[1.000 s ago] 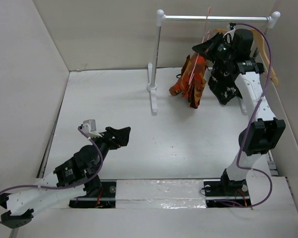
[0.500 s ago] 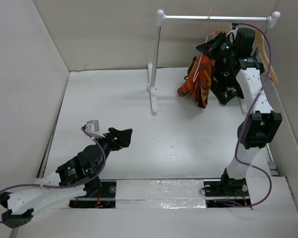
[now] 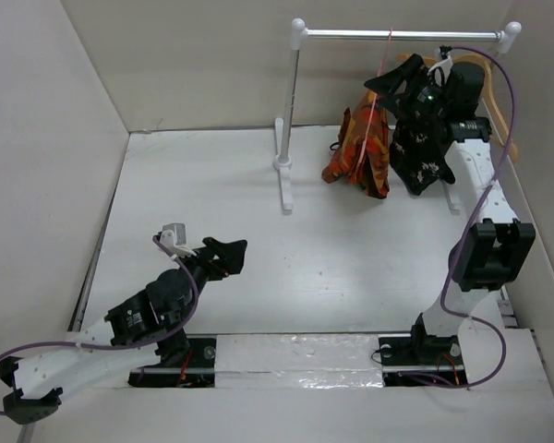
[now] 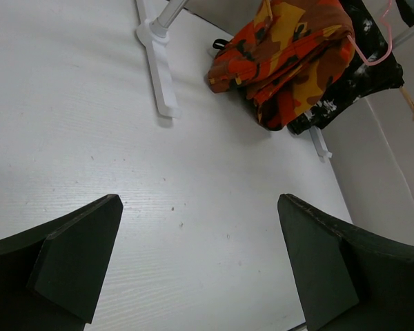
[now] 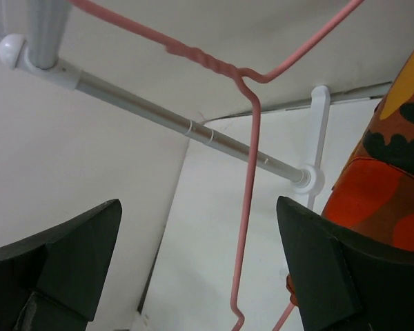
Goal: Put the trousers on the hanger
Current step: Place the hanger at the clothesline, then reset both arms
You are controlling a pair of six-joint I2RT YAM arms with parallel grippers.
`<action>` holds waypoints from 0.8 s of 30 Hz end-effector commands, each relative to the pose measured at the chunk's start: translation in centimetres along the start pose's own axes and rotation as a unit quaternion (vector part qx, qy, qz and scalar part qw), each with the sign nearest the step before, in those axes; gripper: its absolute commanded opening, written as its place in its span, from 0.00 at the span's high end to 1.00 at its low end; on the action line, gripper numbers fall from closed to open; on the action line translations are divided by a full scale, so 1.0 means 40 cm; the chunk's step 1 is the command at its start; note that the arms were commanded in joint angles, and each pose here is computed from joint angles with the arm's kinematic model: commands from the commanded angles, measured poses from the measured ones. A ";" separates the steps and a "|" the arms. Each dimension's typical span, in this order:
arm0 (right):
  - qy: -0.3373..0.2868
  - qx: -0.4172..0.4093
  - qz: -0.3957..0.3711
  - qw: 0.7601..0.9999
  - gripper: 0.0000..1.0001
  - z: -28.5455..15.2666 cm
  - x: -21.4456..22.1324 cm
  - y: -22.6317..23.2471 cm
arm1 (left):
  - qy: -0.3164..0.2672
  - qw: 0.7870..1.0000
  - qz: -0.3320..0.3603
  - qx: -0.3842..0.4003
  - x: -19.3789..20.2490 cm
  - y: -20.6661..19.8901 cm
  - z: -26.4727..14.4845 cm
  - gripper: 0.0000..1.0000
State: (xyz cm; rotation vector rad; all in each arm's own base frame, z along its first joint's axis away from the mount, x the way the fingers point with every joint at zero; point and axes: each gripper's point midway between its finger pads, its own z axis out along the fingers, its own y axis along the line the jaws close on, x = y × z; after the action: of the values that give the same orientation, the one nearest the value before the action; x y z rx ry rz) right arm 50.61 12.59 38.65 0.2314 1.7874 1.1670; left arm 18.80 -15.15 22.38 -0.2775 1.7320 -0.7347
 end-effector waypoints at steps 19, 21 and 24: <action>-0.166 -0.021 -0.160 0.973 0.00 -0.573 0.310 0.178 | -0.044 0.996 -0.067 0.039 -0.151 -0.069 -0.057 0.01; -0.173 0.010 -0.168 0.970 0.00 -0.625 0.368 0.137 | -0.040 0.996 -0.068 0.030 -0.128 -0.039 -0.059 0.01; -0.180 0.047 -0.175 0.967 0.00 -0.669 0.409 0.094 | -0.042 0.994 -0.088 0.038 -0.103 -0.012 -0.068 0.01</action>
State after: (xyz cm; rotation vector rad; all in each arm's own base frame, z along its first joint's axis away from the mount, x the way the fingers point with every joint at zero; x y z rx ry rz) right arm 19.45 9.46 38.28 0.0837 1.3776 0.8435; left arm 17.42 -12.74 28.41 -0.3797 1.5896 -0.9120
